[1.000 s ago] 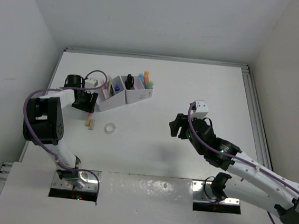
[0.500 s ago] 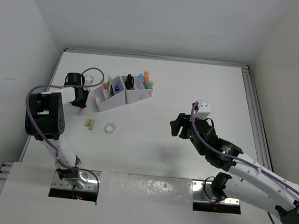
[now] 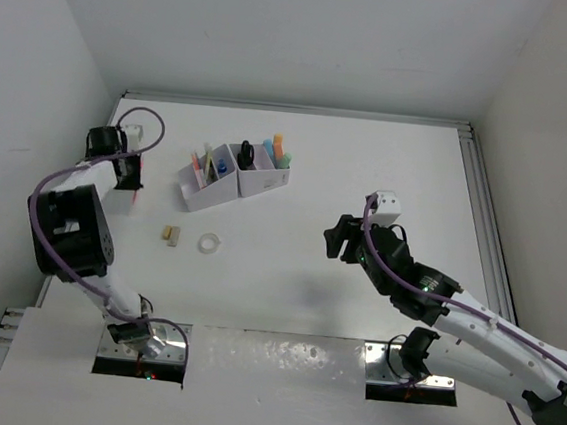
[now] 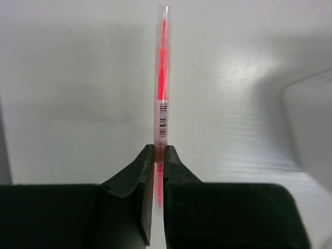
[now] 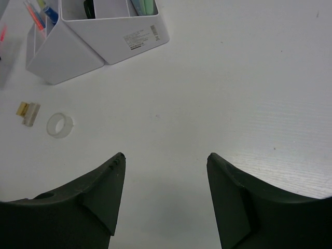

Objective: Sort the stationery into containers
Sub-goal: Pick up the pen from the center of the board, then place the stationery in the storage box.

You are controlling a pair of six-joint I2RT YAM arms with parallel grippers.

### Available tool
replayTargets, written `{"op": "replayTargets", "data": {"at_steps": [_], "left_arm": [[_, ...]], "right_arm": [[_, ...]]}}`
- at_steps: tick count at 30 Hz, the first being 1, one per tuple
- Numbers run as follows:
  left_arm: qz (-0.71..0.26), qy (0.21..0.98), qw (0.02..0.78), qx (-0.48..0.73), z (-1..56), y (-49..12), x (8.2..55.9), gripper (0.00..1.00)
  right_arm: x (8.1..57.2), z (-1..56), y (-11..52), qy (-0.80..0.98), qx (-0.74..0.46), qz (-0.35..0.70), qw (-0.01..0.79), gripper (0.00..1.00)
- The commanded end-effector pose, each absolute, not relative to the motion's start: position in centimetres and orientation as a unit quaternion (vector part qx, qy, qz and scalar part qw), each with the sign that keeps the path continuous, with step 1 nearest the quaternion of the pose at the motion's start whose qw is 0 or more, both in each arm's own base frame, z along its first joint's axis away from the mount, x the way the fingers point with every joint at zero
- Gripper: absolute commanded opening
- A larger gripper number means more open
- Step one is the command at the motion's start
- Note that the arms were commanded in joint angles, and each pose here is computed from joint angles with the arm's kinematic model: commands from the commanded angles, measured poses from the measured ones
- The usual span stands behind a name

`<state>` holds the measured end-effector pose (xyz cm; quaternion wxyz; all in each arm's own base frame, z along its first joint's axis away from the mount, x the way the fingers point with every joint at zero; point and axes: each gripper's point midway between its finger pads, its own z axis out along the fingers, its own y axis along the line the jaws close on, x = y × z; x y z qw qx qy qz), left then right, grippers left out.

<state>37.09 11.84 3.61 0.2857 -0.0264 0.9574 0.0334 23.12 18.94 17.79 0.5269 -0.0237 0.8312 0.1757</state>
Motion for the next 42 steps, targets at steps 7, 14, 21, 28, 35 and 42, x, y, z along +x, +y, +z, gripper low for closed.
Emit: {"op": "replayTargets", "data": {"at_steps": [7, 14, 21, 28, 35, 42], "left_arm": [[-0.08, 0.842, 0.532, -0.033, 19.7, 5.8, 44.4, 0.0], [-0.183, 0.768, 0.613, 0.039, 21.7, -1.8, 46.1, 0.0], [-0.246, 0.695, 0.668, 0.098, 21.0, -6.8, 45.0, 0.0], [-0.254, 0.698, 0.664, 0.085, 19.7, -7.5, 44.9, 0.0], [-0.244, 0.711, 0.655, 0.077, 16.7, -7.5, 43.6, 0.0], [-0.237, 0.725, 0.644, 0.064, 14.9, -7.5, 43.9, 0.0]], "right_arm": [[24.5, 21.7, 19.7, 0.81, -0.028, 0.173, 0.559, 0.63], [24.9, 21.7, 19.7, 0.801, -0.001, 0.184, 0.569, 0.63], [24.4, 20.9, 18.7, 0.803, 0.036, 0.19, 0.564, 0.62], [23.8, 20.1, 17.9, 0.806, 0.053, 0.192, 0.557, 0.62], [23.6, 19.9, 17.4, 0.803, 0.06, 0.192, 0.561, 0.62], [23.5, 19.3, 17.2, 0.806, 0.062, 0.19, 0.557, 0.62]]}}
